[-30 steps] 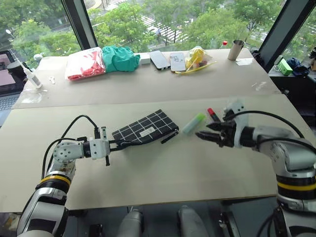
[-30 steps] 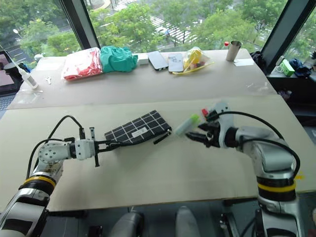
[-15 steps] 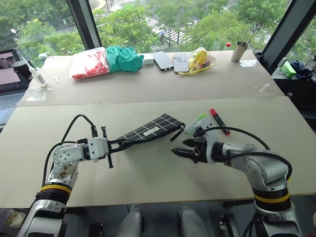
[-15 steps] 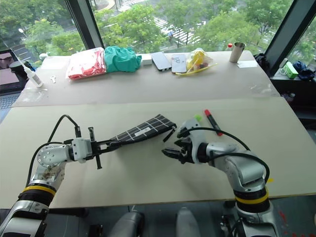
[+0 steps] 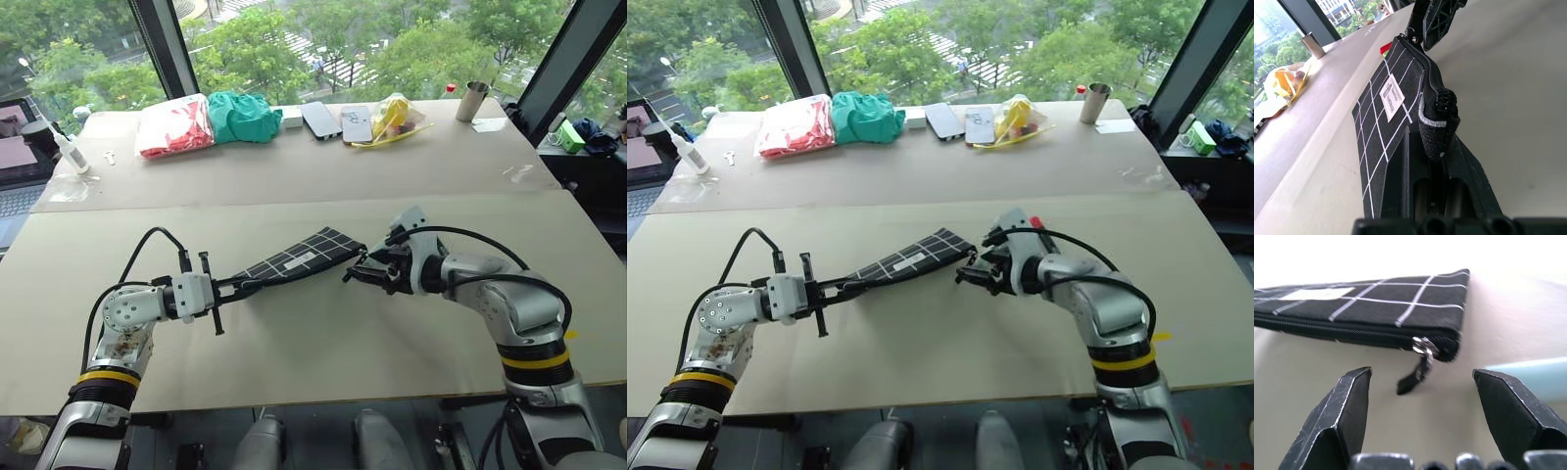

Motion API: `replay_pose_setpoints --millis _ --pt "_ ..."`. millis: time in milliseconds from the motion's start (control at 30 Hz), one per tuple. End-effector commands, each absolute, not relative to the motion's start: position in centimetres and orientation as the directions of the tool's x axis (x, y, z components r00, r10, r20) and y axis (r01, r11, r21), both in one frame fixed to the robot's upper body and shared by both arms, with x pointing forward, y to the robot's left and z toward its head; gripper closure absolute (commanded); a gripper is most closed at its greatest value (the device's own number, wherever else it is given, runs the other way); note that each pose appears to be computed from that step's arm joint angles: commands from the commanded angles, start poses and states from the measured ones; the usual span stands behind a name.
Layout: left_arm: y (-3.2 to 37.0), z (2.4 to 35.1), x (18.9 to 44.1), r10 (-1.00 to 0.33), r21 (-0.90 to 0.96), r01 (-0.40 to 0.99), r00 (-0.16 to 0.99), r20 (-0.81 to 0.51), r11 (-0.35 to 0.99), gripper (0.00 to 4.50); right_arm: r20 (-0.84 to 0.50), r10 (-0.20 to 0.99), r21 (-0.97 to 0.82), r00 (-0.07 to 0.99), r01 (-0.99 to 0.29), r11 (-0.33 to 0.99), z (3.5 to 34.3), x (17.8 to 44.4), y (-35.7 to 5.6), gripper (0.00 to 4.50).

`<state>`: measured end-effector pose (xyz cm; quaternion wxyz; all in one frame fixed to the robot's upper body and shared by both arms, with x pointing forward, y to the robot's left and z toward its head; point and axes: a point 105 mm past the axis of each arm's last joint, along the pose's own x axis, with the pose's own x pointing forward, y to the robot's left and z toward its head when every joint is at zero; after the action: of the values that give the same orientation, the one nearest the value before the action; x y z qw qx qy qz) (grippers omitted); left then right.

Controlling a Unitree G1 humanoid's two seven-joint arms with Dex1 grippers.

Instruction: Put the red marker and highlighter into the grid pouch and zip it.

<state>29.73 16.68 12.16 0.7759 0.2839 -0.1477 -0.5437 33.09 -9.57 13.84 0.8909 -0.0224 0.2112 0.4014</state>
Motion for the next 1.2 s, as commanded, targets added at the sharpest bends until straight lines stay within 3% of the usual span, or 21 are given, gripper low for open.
replay_pose_setpoints --millis 33,133,167,467,533,933,1200 --pt "16.7 13.0 29.6 -0.928 0.629 0.736 0.369 -0.06 0.251 4.5 -0.352 0.721 0.141 0.596 -0.728 0.671 15.3 33.1 -9.3 0.8" --pt "16.7 13.1 29.7 -0.927 0.631 0.733 0.369 -0.058 0.253 4.5 -0.36 0.717 0.137 0.596 -0.727 0.673 15.1 33.0 -9.2 0.8" --pt "16.6 13.1 29.7 -0.928 0.632 0.733 0.369 -0.057 0.253 4.5 -0.36 0.711 0.135 0.604 -0.721 0.68 15.1 33.2 -9.2 1.03" --pt "16.3 13.3 29.9 -0.929 0.638 0.725 0.368 -0.042 0.258 4.5 -0.362 0.705 0.098 0.61 -0.727 0.68 15.0 33.2 -9.1 4.03" --pt "16.2 13.3 29.9 -0.93 0.638 0.725 0.366 -0.041 0.257 4.5 -0.36 0.708 0.095 0.608 -0.731 0.676 15.0 33.2 -9.0 4.44" --pt "15.9 13.3 29.8 -0.931 0.639 0.724 0.364 -0.033 0.26 4.5 -0.461 0.715 -0.08 0.525 -0.827 0.556 12.6 31.6 -5.5 4.44" --pt "15.9 13.2 29.7 -0.931 0.638 0.724 0.365 -0.031 0.263 4.5 -0.439 0.746 -0.104 0.501 -0.853 0.512 13.4 32.2 -3.9 4.44"
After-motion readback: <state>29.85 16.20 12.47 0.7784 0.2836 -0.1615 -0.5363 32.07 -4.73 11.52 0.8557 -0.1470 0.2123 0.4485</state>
